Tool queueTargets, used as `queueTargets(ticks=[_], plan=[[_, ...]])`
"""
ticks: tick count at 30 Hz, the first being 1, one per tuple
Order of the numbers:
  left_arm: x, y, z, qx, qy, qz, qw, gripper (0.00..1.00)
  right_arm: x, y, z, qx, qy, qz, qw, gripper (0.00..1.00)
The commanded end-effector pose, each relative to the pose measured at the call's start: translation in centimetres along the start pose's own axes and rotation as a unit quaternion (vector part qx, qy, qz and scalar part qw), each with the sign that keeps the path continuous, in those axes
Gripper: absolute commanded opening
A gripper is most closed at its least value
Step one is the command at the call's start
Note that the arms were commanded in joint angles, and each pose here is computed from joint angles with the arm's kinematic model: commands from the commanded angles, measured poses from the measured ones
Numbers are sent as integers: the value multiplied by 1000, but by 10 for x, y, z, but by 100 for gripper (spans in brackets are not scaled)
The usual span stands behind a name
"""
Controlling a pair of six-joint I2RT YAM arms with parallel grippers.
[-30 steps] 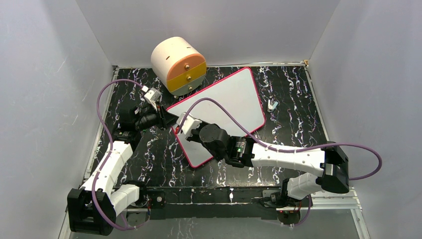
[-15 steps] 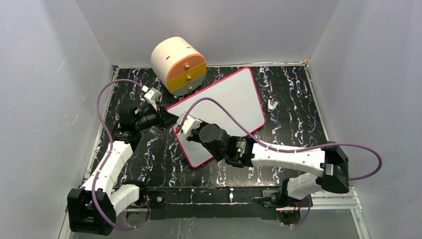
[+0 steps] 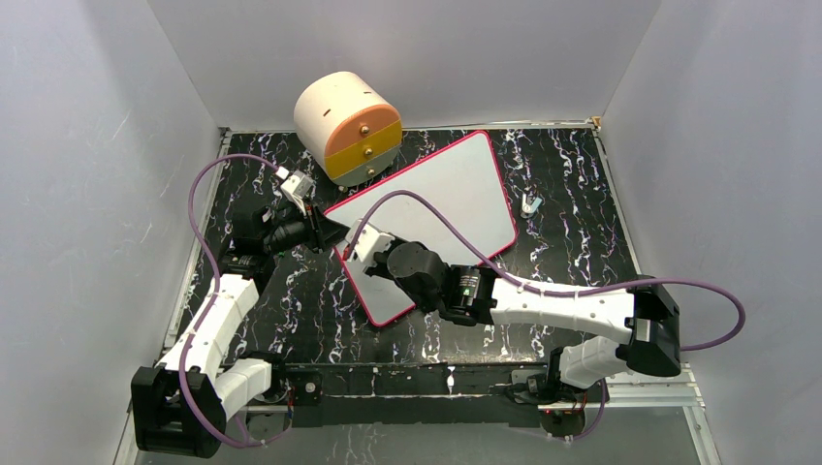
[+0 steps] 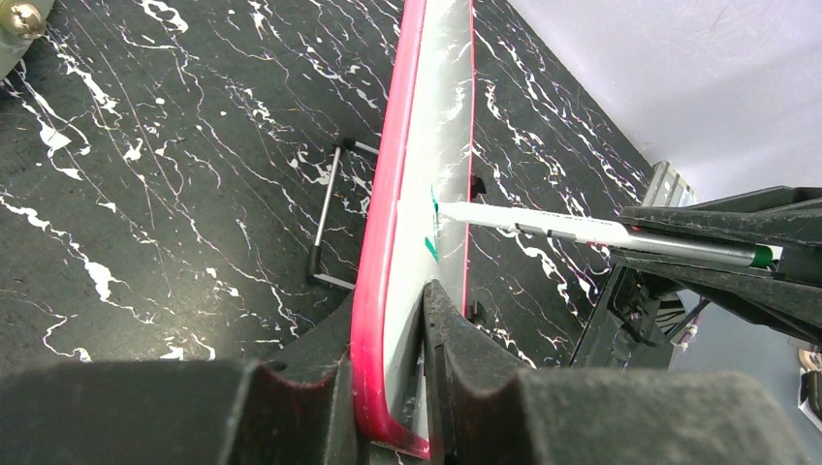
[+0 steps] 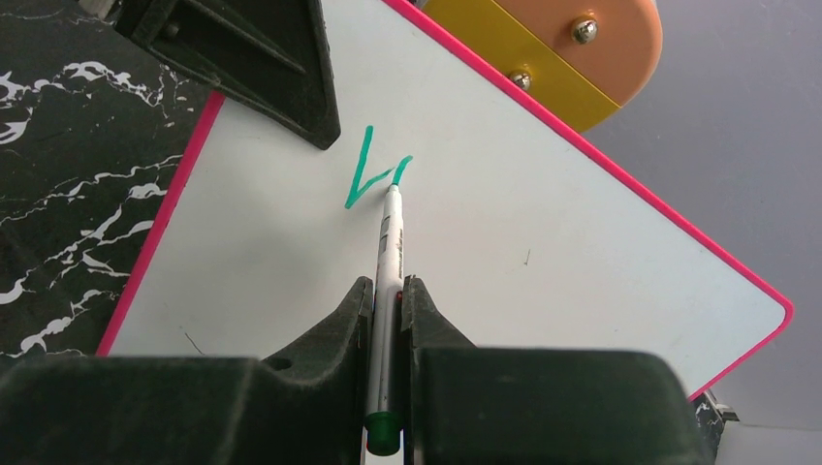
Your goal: Write a sentence on the whiteboard
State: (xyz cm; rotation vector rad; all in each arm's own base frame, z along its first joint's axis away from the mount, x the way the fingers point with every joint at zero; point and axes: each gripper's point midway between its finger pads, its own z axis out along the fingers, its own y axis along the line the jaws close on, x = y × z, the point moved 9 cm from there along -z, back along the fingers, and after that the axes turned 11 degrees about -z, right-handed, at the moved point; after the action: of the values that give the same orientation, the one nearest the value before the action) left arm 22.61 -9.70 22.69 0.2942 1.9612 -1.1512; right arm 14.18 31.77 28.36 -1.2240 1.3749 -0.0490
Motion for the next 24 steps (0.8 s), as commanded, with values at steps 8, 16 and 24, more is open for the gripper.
queueTargets(ticks=[8, 16, 24], plan=[[34, 32, -1, -86, 61, 26, 994, 0, 6, -5, -7, 1, 18, 12, 1000, 0], [35, 32, -1, -86, 61, 25, 994, 0, 7, -4, -8, -3, 18, 15, 1000, 0], [35, 32, -1, -86, 62, 25, 994, 0, 9, -4, -9, -5, 21, 16, 1000, 0]])
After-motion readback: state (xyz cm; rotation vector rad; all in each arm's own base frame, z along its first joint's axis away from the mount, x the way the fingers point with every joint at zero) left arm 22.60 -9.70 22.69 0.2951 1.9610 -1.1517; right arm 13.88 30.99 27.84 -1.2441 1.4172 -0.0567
